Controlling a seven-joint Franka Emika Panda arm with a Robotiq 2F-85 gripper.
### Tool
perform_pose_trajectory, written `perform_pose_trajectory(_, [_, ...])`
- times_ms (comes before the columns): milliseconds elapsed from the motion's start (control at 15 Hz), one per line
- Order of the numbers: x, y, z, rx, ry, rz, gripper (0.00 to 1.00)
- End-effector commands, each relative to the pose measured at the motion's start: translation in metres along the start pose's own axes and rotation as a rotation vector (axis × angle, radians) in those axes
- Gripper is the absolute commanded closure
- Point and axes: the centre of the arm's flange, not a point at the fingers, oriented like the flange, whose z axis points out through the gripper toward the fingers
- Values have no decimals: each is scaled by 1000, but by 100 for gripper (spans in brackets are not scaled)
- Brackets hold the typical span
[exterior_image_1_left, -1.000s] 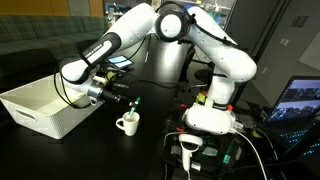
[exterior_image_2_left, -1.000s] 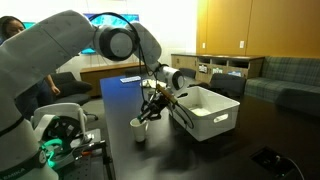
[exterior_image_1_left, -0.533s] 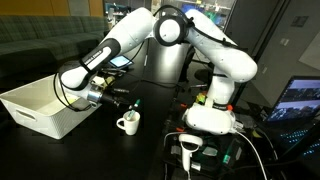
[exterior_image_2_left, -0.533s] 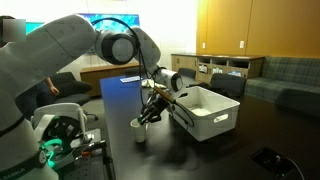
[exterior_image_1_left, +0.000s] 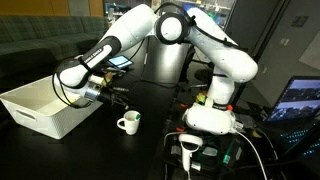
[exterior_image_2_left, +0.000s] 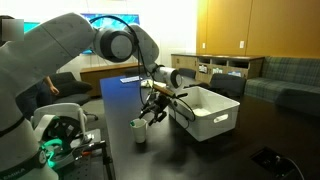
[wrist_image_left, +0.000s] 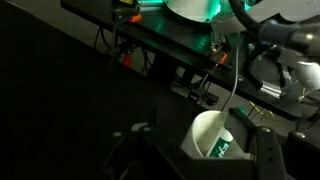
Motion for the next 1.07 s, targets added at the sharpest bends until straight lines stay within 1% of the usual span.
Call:
perform_pose_trajectory(0, [-51,-10,-9,-78,113,82,0])
perform_pose_trajectory(67, [-63,-10,-12,-91,158,108,0])
perform_pose_trajectory(267, [-113,-4,-12,-114,292,196,0])
perform_pose_trajectory(600, [-179,23,-1,-121,506,354,0])
perform_pose_trajectory(867, [-222,42,18,-150,664,472,0])
perform_pose_trajectory(1000, [-237,36,31,-179,741,520,0])
